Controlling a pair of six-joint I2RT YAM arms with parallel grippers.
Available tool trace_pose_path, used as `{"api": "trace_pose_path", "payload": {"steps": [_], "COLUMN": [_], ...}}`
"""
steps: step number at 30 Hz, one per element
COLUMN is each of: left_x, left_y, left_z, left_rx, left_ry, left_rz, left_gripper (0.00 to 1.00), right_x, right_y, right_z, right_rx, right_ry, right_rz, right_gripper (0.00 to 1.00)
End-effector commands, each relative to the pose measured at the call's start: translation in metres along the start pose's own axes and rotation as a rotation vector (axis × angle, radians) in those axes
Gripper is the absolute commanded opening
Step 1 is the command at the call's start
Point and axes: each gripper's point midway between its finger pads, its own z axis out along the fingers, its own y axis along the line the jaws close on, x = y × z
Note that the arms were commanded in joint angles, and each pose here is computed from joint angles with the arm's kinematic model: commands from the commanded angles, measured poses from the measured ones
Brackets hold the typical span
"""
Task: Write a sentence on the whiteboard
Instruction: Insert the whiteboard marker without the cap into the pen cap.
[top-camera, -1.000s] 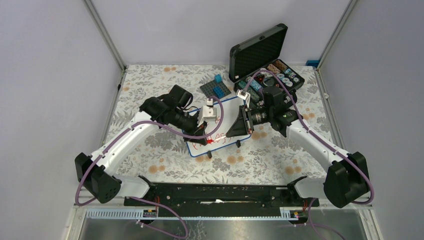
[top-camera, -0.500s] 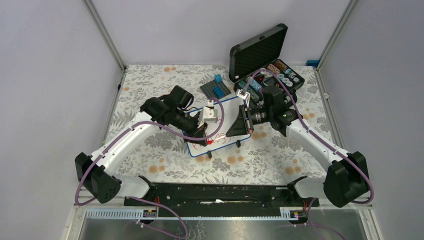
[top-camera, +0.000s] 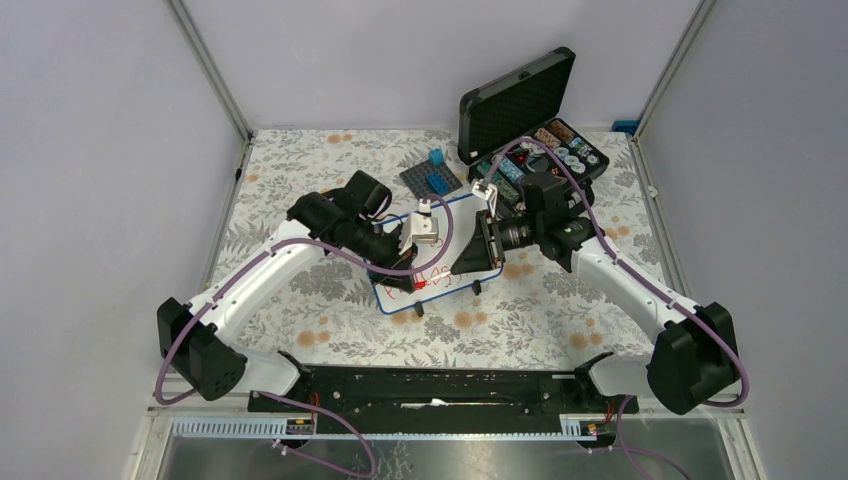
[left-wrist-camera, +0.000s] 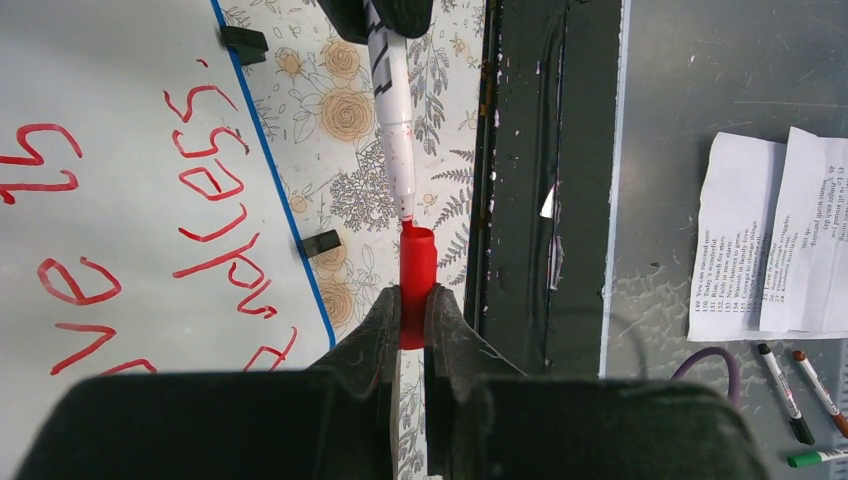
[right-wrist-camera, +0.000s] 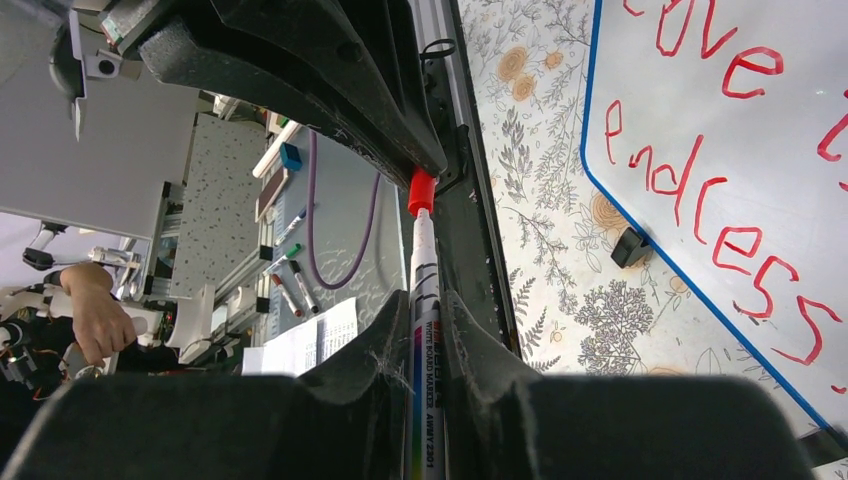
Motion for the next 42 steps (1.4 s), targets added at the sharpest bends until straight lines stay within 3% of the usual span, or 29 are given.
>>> {"api": "trace_pose_path", "payload": {"steps": [1,24,32,39,42], "left_x": [-0.027,-0.042,-0.056,-0.059,-0.06], "left_y": [-0.001,0.01,0.017,0.023,0.024], "left_z": [-0.006,-0.001,-0.004,0.001,-0.002], "left_rx": [-0.005,-0.01,-0.039,-0.057,-0.073], "left_ry": [-0.072,-0.1,-0.127,-0.134,-0.136], "left_rz": [0.067,0.023,0.019,0.017,0.022], "left_gripper": [0.0,0.0,0.0,0.0,0.09], "right_x": [-0.008,-0.012,0.006,0.008,0.012], "right_y": [0.0,-0.007,-0.002,0.002,-0.001], "right_z": [0.004,0.014,0.032,0.041,0.042], "right_rx": [0.018,0.055,-0.033,-0.113,-0.114], "right_ry": [-0.002,-0.021,0.039,0.011,0.016], "right_rz": [-0.057,-0.068,0.003,0.061,0.08], "right_gripper": [0.0,0.0,0.0,0.0,0.0]}}
